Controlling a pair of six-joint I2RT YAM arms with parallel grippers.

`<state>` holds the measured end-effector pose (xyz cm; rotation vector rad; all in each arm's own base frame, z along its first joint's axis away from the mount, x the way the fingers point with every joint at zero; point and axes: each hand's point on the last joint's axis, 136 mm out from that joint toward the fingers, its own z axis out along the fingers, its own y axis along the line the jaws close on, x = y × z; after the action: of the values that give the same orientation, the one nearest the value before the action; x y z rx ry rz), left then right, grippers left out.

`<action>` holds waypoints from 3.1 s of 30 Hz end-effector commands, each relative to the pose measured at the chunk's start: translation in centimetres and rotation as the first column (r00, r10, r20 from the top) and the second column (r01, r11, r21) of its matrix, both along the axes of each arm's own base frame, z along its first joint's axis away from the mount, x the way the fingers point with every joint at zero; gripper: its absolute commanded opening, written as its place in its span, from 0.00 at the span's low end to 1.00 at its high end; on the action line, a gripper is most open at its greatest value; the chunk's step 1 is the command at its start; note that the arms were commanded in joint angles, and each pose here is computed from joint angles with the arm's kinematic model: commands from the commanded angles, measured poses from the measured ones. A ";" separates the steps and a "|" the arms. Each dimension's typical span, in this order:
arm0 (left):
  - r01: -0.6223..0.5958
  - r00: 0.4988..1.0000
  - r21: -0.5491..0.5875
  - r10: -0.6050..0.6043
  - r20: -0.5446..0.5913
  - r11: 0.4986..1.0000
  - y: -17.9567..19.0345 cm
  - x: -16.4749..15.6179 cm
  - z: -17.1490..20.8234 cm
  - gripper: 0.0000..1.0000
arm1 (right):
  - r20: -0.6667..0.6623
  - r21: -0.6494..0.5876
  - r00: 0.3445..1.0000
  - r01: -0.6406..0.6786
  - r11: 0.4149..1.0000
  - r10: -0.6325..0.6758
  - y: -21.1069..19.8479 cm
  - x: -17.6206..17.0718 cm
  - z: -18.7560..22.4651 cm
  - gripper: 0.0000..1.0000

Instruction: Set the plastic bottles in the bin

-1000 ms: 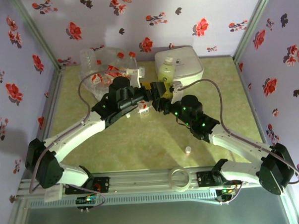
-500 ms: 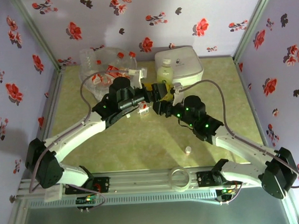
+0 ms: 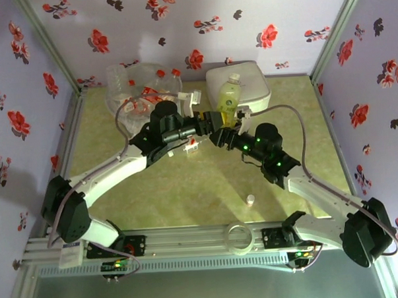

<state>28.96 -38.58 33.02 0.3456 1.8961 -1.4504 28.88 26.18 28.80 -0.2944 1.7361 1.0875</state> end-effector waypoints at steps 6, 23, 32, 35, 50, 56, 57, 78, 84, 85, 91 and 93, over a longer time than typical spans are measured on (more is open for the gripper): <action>0.063 0.998 -0.086 -0.062 0.021 0.994 -1.1 0.2 1.9 0.70 | 0.046 0.075 0.987 -0.157 0.985 0.154 2.3 -1.4 2.3 0.68; 0.050 0.999 -0.111 -0.047 0.025 0.993 -0.8 1.7 2.2 0.56 | 0.030 0.075 0.979 -0.201 0.977 0.200 3.0 -1.6 1.9 0.69; 0.016 0.998 -0.078 -0.011 0.063 0.997 0.1 2.5 3.3 0.53 | 0.048 0.035 0.986 -0.163 0.986 0.161 1.4 -1.5 2.4 0.99; 0.001 0.996 -0.073 0.006 0.088 0.997 0.8 3.1 4.4 0.53 | 0.071 0.000 0.990 -0.121 0.993 0.121 -0.2 -1.8 3.0 0.99; -0.311 0.914 0.045 0.286 0.287 0.949 12.6 10.2 12.7 0.49 | 0.036 -0.296 0.996 0.091 0.951 -0.084 -6.5 -3.6 -2.1 0.99; -0.518 0.854 0.349 0.449 0.264 0.781 21.8 13.1 9.3 0.45 | 0.017 -0.350 0.995 0.094 0.932 -0.094 -7.0 -3.9 -3.9 0.99; -0.542 0.840 0.402 0.474 0.263 0.738 23.3 13.3 8.5 0.45 | 0.015 -0.361 0.995 0.094 0.928 -0.095 -7.1 -3.9 -4.2 0.99; -0.540 0.816 0.667 0.514 0.265 0.513 28.1 15.3 2.0 0.84 | -0.027 -0.407 0.993 0.093 0.909 -0.114 -7.8 -4.3 -6.5 0.99; -0.584 0.801 0.602 0.505 0.320 0.545 27.8 14.8 5.7 0.85 | -0.038 -0.388 0.994 0.083 0.918 -0.105 -7.1 -3.7 -6.5 0.99; -0.590 0.798 0.595 0.506 0.327 0.546 27.8 14.9 6.0 0.82 | -0.041 -0.388 0.994 0.080 0.918 -0.104 -7.0 -3.6 -6.7 0.99; -0.541 0.827 0.654 0.475 0.300 0.530 26.3 15.9 3.1 0.55 | -0.065 -0.375 0.994 0.060 0.925 -0.090 -6.3 -3.1 -7.1 0.99; -0.529 0.828 0.681 0.485 0.282 0.506 26.5 16.3 1.1 0.50 | -0.070 -0.370 0.993 0.060 0.927 -0.092 -6.3 -3.2 -7.1 0.99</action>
<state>44.50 -11.79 36.93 0.1320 2.1578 -0.2542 25.43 19.62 20.81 -0.4381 2.0474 0.6853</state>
